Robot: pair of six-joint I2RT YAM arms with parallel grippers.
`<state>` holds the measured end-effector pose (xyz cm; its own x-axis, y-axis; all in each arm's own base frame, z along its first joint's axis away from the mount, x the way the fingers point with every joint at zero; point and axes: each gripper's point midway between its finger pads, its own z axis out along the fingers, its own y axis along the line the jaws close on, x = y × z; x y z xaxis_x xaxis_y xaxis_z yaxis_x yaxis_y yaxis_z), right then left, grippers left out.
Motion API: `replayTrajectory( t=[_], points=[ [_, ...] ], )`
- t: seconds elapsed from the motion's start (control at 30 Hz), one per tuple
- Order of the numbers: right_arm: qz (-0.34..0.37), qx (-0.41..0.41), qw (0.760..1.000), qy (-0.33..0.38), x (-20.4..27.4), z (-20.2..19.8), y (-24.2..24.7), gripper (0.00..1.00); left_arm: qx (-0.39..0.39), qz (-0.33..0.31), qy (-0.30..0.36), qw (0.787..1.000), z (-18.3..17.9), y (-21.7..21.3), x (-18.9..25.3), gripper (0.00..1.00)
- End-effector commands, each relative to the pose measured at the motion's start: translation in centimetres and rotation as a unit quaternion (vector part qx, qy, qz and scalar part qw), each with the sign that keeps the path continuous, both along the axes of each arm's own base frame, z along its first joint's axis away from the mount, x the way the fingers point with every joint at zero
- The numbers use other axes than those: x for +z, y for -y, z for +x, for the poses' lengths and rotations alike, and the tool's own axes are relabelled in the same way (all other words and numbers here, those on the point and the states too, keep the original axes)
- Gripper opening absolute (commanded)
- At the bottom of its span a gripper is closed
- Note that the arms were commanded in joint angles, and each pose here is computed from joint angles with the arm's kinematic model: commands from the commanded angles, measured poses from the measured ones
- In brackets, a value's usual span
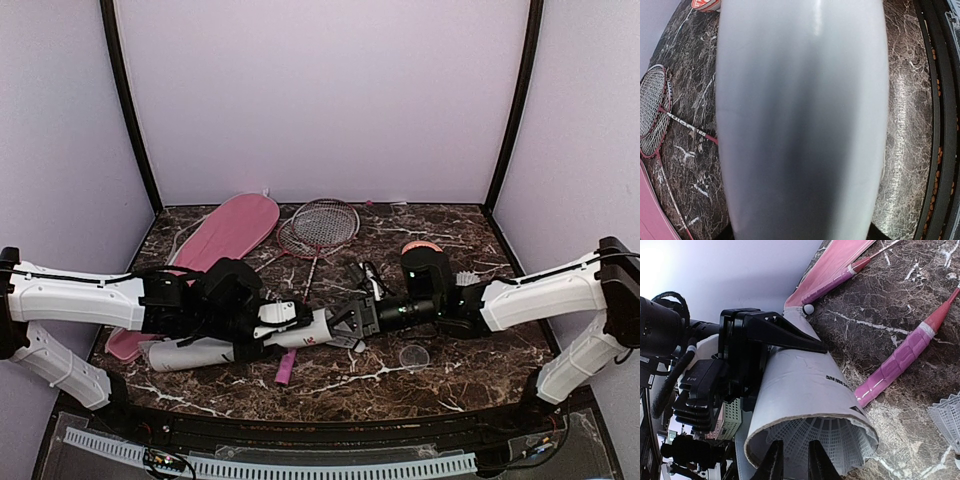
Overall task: Pack up the badminton gear
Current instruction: Adjust the shuttlecock in the shuttle tube, then pick up the shuttlecock from the center of the board.
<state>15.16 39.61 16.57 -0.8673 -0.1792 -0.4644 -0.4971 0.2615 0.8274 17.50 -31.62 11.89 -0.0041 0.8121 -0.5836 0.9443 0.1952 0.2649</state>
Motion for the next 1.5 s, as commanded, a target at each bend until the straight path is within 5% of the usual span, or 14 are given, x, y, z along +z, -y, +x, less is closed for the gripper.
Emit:
replayTrajectory(
  t=[0.0,0.27,0.47,0.77,0.87,1.03,1.2,1.47],
  points=[
    [0.025,0.006,0.999,0.019,1.5,0.2,-0.7,0.18,-0.003,-0.035,0.010,0.999,0.2,1.2,1.7,0.56],
    [0.023,-0.048,0.998,0.043,2.9,1.6,1.1,0.24,-0.003,-0.037,0.012,0.999,0.2,1.2,1.9,0.56],
    [-0.041,-0.151,0.985,0.075,3.0,4.6,6.0,0.42,-0.001,-0.049,0.021,0.999,0.3,1.2,2.6,0.56],
    [-0.346,-0.354,0.866,0.073,-1.4,8.9,17.7,0.50,0.001,-0.049,0.022,0.999,0.3,1.2,2.6,0.56],
    [-0.401,-0.396,0.821,0.085,-1.0,10.0,21.0,0.57,0.001,-0.048,0.023,0.999,0.3,1.2,2.6,0.56],
    [-0.427,-0.436,0.788,0.080,-0.4,12.8,25.8,0.62,-0.001,-0.049,0.023,0.999,0.2,1.2,2.7,0.56],
    [-0.416,-0.454,0.784,0.076,-0.4,16.3,30.0,0.64,0.000,-0.047,0.025,0.999,0.2,1.2,2.7,0.56],
    [-0.372,-0.445,0.812,0.067,-1.7,22.6,33.2,0.66,-0.003,-0.044,0.020,0.999,0.0,1.3,2.4,0.56]
  ],
)
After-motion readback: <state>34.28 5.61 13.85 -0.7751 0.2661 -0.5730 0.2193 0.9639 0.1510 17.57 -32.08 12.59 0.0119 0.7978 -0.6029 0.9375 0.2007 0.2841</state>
